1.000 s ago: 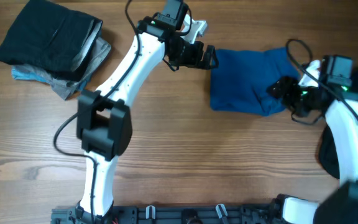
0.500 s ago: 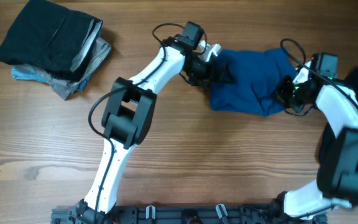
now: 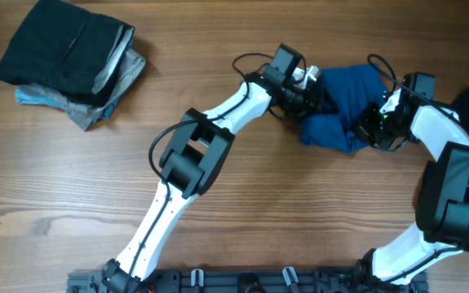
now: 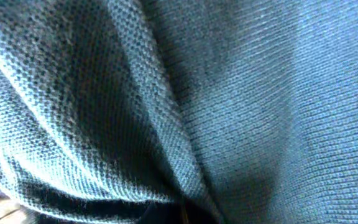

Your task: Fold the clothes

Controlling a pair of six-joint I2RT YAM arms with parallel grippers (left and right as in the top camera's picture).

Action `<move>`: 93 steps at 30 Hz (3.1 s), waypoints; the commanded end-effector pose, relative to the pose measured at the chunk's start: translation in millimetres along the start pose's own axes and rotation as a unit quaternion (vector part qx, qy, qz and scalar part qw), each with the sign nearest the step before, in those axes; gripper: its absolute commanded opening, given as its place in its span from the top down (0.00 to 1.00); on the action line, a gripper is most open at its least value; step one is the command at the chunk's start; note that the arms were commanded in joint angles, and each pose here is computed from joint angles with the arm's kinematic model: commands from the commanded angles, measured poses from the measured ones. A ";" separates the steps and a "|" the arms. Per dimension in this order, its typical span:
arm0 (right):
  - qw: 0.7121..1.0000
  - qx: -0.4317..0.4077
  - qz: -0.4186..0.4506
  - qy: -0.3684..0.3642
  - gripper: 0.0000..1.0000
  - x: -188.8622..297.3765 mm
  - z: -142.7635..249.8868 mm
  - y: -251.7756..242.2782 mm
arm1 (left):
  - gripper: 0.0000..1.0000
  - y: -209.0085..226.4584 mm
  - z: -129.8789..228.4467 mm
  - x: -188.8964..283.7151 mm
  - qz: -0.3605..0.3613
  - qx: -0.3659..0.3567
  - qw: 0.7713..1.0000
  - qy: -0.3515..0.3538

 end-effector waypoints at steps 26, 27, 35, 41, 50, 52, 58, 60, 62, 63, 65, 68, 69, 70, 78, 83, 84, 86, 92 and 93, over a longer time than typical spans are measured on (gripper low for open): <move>0.992 0.052 -0.076 -0.088 0.96 130.2 43.7 35.0 | 0.85 83.5 14.7 596.7 -0.216 0.039 0.841 -0.494; 0.992 0.051 -0.077 -0.088 0.96 130.3 43.6 35.0 | 0.53 95.6 22.4 603.9 -0.227 0.058 0.837 -0.495; 0.991 0.038 -0.102 -0.079 0.96 131.2 45.1 40.8 | 0.00 134.7 99.8 624.5 -0.221 0.213 0.835 -0.457; 0.976 0.130 -0.157 -0.072 0.95 146.8 61.1 56.5 | 0.00 20.2 151.1 654.6 -0.291 0.075 0.812 -0.500; 0.884 0.375 -0.213 -0.179 0.74 219.2 139.7 92.4 | 0.05 -131.3 207.7 574.4 -0.365 -0.174 0.814 -0.417; 0.867 0.397 -0.227 -0.196 0.59 232.6 156.3 95.2 | 0.00 -150.1 223.8 557.0 -0.375 -0.183 0.813 -0.406; 0.840 0.422 -0.246 -0.239 0.00 260.1 185.8 88.6 | 0.00 -182.7 289.3 536.2 -0.405 -0.096 0.787 -0.455; 0.845 0.417 -0.243 -0.230 0.00 258.0 187.6 85.9 | 0.00 -193.6 303.4 531.4 -0.406 -0.110 0.778 -0.466; 0.853 0.410 -0.239 -0.218 0.00 254.2 187.8 83.9 | 0.00 -199.9 311.8 528.8 -0.408 -0.120 0.771 -0.474; 0.865 0.390 -0.240 -0.205 0.00 251.4 188.0 82.3 | 0.00 -203.3 316.4 527.4 -0.409 -0.125 0.767 -0.478; 0.905 0.296 -0.253 -0.170 0.00 247.9 187.9 80.5 | 0.00 -209.2 324.7 524.6 -0.410 -0.134 0.761 -0.485; 0.950 0.107 -0.257 -0.139 0.00 243.9 178.7 77.6 | 0.00 -214.8 333.0 521.6 -0.411 -0.142 0.754 -0.492; 0.954 0.097 -0.242 -0.148 0.00 241.7 175.0 74.7 | 0.00 -215.5 334.3 521.2 -0.412 -0.144 0.753 -0.493; 0.956 0.091 -0.230 -0.154 0.00 239.9 172.2 72.3 | 0.00 -216.1 335.1 520.8 -0.412 -0.144 0.752 -0.494; 0.883 0.295 -0.214 -0.294 0.01 259.9 162.1 83.4 | 0.00 -215.8 335.5 520.5 -0.412 -0.144 0.753 -0.493; 0.733 0.466 -0.233 -0.436 0.00 281.7 180.7 90.1 | 0.00 -215.8 335.5 520.5 -0.412 -0.144 0.753 -0.493; 0.709 0.490 -0.227 -0.454 0.00 275.9 185.5 83.8 | 0.00 -215.8 335.5 520.5 -0.412 -0.144 0.753 -0.493; 0.682 0.509 -0.226 -0.474 0.01 263.2 192.0 72.5 | 0.00 -215.8 335.5 520.5 -0.412 -0.144 0.753 -0.493; 0.635 0.535 -0.252 -0.497 0.00 202.1 214.7 31.6 | 0.00 -215.8 335.5 520.5 -0.412 -0.144 0.753 -0.493; 0.626 0.539 -0.257 -0.501 0.00 195.2 217.3 27.8 | 0.00 -215.8 335.5 520.5 -0.412 -0.144 0.753 -0.493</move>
Point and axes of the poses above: each gripper's point midway between its finger pads, its own x axis back along the fingers, its own y axis along the line the jaws close on, z = x × y, the point moved 6 cm from there along x, back along the fingers, and after that the axes turned 4 degrees about -x, right-handed, at the moved point
